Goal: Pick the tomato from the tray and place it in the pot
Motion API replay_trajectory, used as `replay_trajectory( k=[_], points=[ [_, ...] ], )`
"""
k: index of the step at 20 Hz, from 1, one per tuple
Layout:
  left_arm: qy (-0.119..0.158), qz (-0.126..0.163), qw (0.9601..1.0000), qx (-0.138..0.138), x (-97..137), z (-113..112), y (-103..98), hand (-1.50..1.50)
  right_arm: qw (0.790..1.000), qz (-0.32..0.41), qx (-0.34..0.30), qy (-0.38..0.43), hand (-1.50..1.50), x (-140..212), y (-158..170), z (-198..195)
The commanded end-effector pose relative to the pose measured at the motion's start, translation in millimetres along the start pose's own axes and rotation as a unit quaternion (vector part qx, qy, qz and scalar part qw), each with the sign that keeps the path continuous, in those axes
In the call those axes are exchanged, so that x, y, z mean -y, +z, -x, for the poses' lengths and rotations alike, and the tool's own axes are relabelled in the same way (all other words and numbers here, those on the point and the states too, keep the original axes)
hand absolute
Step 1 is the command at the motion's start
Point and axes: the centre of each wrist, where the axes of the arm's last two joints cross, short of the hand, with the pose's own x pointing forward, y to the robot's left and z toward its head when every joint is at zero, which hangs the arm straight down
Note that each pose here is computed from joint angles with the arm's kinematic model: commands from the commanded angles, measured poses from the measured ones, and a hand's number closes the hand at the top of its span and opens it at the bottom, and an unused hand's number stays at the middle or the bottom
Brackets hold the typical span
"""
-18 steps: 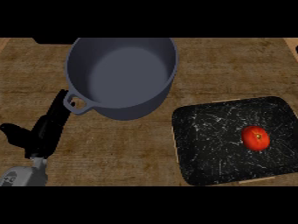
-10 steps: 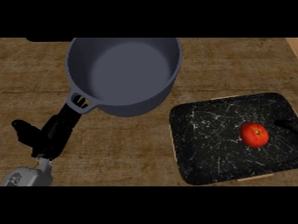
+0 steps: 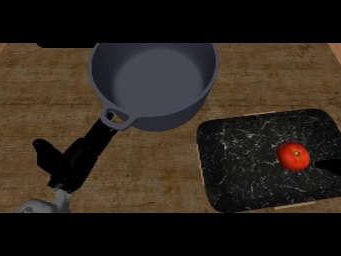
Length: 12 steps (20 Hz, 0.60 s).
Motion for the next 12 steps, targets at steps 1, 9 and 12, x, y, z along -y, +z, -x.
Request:
replay_trajectory(
  k=[1,9,12],
  points=[
    [0.005,0.007,0.9999,-0.009,11,9,10,0.0,0.996,-0.024,-0.011,0.081,-1.5,33,2,-44],
    [0.002,-0.005,0.9999,-0.011,-7,-6,20,0.0,0.99,-0.098,-0.064,0.074,-1.5,76,48,-131],
    [0.002,-0.004,0.9999,-0.013,-1,-14,8,0.0,0.985,-0.123,-0.095,0.077,-1.5,91,59,-155]
  ],
)
